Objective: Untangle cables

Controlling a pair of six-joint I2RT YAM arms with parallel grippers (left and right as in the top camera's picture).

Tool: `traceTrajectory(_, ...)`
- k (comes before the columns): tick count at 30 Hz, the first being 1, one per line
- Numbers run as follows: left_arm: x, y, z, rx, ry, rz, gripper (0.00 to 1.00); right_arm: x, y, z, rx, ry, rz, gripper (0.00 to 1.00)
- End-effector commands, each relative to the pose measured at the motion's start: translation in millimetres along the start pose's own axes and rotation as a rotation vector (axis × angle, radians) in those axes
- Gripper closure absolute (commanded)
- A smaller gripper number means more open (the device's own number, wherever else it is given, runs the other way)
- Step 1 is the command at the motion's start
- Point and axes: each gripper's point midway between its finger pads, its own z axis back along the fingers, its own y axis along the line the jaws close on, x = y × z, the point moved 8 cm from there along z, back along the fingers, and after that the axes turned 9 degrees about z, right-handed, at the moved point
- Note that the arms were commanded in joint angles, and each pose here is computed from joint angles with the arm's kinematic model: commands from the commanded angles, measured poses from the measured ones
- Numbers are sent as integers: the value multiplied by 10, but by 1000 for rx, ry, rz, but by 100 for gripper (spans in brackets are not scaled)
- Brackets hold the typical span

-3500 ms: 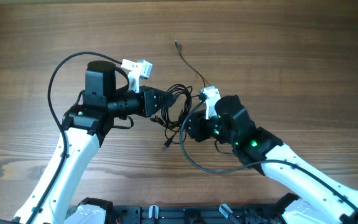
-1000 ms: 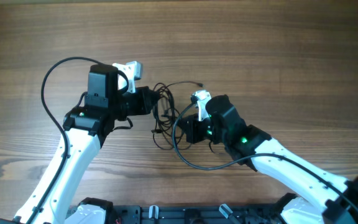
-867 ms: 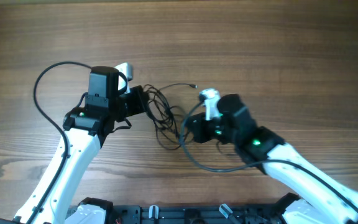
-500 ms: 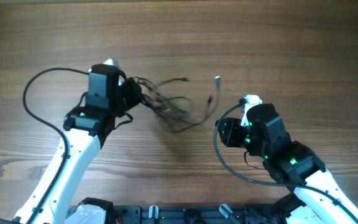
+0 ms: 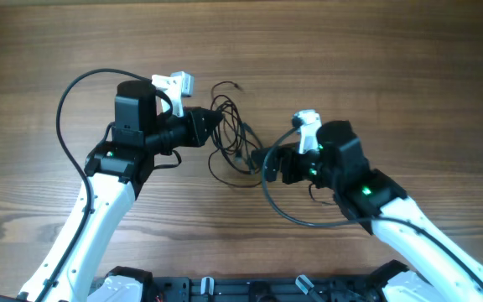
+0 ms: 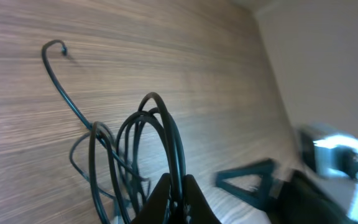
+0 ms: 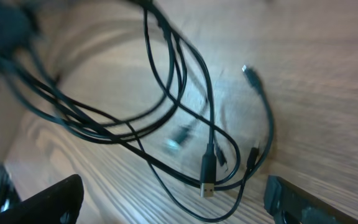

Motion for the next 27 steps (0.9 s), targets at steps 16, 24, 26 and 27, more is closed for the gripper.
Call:
traceTrajectory(16, -108, -209, 71, -192, 117, -127, 96, -93, -196, -546, 54, 45, 143, 95)
traceTrajectory(24, -3, 460, 175, 484, -146, 157, 96, 86, -2, 84, 60, -34, 50, 96)
traceTrajectory(26, 45, 531, 225, 564, -236, 240, 96, 81, 58, 258, 46, -51, 55, 96)
traceTrajectory(27, 58, 543, 236, 577, -259, 264, 96, 80, 83, 338, 38, -62, 57, 96)
